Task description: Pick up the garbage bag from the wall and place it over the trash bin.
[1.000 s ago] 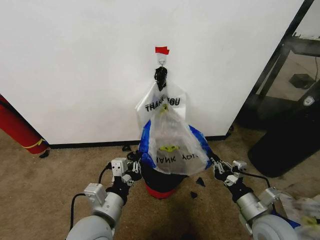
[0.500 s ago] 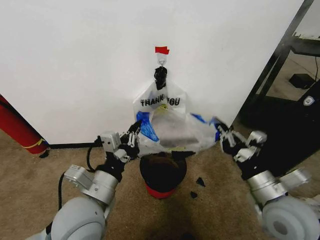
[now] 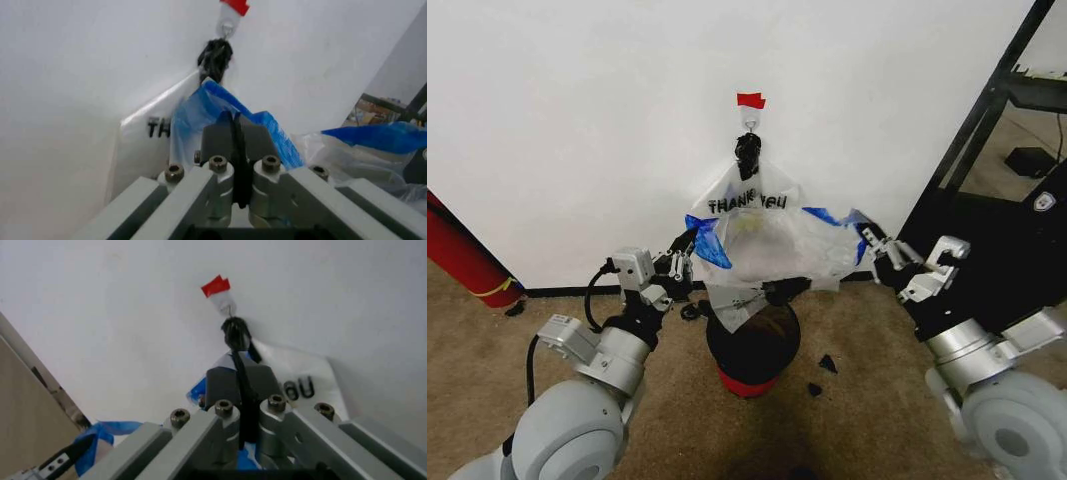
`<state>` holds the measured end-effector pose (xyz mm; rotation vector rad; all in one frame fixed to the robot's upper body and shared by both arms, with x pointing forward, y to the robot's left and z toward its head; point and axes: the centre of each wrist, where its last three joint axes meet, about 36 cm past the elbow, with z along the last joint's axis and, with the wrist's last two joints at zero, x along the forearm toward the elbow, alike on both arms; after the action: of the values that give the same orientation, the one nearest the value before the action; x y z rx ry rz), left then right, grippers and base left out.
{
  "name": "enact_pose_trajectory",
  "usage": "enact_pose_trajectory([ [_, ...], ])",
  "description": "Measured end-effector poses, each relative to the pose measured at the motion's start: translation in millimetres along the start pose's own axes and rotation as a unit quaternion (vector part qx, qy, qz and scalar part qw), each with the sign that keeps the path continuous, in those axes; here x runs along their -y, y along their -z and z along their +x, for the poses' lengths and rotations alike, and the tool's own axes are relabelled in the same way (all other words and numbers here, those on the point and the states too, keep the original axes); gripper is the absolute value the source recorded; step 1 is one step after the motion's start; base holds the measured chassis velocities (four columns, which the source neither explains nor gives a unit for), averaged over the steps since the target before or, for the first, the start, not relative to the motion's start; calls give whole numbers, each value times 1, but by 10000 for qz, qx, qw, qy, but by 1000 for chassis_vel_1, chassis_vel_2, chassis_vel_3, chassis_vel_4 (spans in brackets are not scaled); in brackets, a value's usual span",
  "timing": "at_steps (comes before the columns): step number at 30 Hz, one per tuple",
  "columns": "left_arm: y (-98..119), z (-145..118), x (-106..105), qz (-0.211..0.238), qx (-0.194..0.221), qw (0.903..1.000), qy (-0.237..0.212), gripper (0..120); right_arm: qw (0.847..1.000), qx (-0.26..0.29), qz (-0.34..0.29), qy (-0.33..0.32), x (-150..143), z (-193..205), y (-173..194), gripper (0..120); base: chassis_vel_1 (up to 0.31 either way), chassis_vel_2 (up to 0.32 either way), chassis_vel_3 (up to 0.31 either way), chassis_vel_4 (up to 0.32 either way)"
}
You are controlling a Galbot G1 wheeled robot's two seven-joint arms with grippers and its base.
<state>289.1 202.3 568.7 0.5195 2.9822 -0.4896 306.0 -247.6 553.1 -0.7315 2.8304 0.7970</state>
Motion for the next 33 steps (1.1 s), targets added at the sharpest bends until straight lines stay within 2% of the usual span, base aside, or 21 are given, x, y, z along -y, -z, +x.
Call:
enact_pose_trajectory([
  [5, -10, -3, -2, 71, -67, 9999, 106, 0, 9996, -194, -210, -68, 2, -9, -31, 0, 0, 0, 0, 0],
  [10, -33, -12, -10, 289, -363, 9980, 422, 0, 9967, -573, -422, -382, 13, -26, -85, 0, 0, 0, 0, 0],
  [12, -43, -14, -13, 390, -496, 9966, 538, 0, 9960, -635, -416, -467, 18, -30, -95, 0, 0, 0, 0, 0],
  [14, -47, -15, -14, 423, -545, 9959, 580, 0, 9958, -654, -411, -496, 20, -31, -98, 0, 0, 0, 0, 0],
  [20, -78, -14, -9, 772, -798, 9900, 866, 0, 9948, -669, -158, -751, 36, -22, -103, 0, 0, 0, 0, 0],
  [27, -76, -14, -2, 780, -686, 9919, 736, 0, 9960, -418, -9, -792, 38, -14, -79, 0, 0, 0, 0, 0],
  [29, -78, -14, -3, 779, -691, 9918, 743, 0, 9959, -444, 3, -790, 38, -12, -82, 0, 0, 0, 0, 0],
  [33, -105, -14, -12, 808, -756, 9891, 971, 0, 9939, -593, 60, -923, 42, -4, -118, 0, 0, 0, 0, 0],
])
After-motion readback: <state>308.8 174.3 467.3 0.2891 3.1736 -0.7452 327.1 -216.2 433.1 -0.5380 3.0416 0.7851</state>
